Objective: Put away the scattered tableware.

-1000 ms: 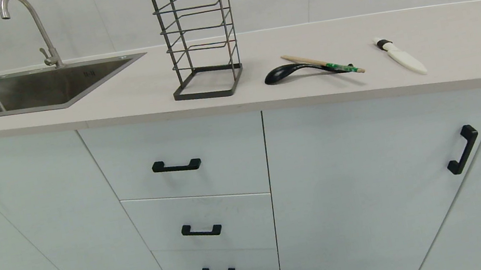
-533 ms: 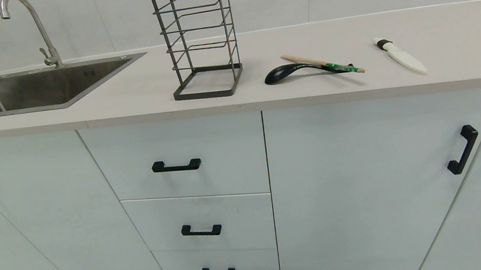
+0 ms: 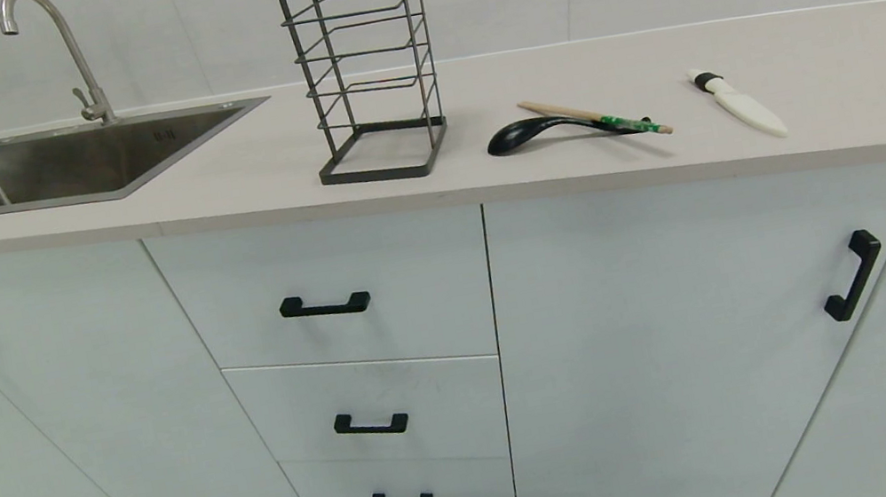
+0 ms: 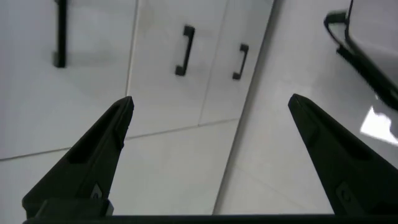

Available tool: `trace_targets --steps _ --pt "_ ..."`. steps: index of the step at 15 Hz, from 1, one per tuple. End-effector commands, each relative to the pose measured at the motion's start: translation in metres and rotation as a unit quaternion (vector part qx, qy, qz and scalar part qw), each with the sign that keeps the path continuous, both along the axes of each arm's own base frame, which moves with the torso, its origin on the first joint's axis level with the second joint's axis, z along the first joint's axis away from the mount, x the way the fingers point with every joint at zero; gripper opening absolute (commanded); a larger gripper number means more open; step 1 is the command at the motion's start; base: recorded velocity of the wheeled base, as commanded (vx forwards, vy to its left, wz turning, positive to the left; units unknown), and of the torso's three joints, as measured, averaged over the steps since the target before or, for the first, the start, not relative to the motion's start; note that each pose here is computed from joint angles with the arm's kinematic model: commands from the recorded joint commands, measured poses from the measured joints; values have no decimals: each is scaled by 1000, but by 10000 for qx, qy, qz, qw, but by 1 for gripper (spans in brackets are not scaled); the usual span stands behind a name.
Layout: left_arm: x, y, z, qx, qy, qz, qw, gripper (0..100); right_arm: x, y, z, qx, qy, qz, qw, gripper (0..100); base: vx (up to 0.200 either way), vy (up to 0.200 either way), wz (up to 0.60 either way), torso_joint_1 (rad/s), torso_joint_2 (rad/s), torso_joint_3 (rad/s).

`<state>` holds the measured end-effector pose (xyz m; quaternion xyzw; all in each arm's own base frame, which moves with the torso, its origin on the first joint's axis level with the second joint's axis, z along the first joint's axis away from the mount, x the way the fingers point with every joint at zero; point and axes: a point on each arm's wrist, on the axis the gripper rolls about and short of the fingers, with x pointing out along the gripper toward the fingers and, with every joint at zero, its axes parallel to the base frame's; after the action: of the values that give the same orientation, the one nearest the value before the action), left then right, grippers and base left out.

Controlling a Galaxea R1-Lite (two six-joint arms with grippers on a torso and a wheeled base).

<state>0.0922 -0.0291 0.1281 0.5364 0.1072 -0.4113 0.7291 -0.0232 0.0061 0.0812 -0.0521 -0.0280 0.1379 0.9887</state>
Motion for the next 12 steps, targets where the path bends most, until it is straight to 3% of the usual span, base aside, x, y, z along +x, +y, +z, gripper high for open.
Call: trace_targets --steps 1,5,12 --pt "13 -2 -9 222 430 107 9988 100 0 0 0 -9 3 0 10000 0 0 0 0 0 0 0" --pt "32 -6 -19 401 669 215 9967 100 0 0 0 -2 5 0 10000 0 0 0 0 0 0 0" --pt "80 -34 -55 608 890 -170 9940 100 0 0 0 -2 5 0 10000 0 0 0 0 0 0 0"
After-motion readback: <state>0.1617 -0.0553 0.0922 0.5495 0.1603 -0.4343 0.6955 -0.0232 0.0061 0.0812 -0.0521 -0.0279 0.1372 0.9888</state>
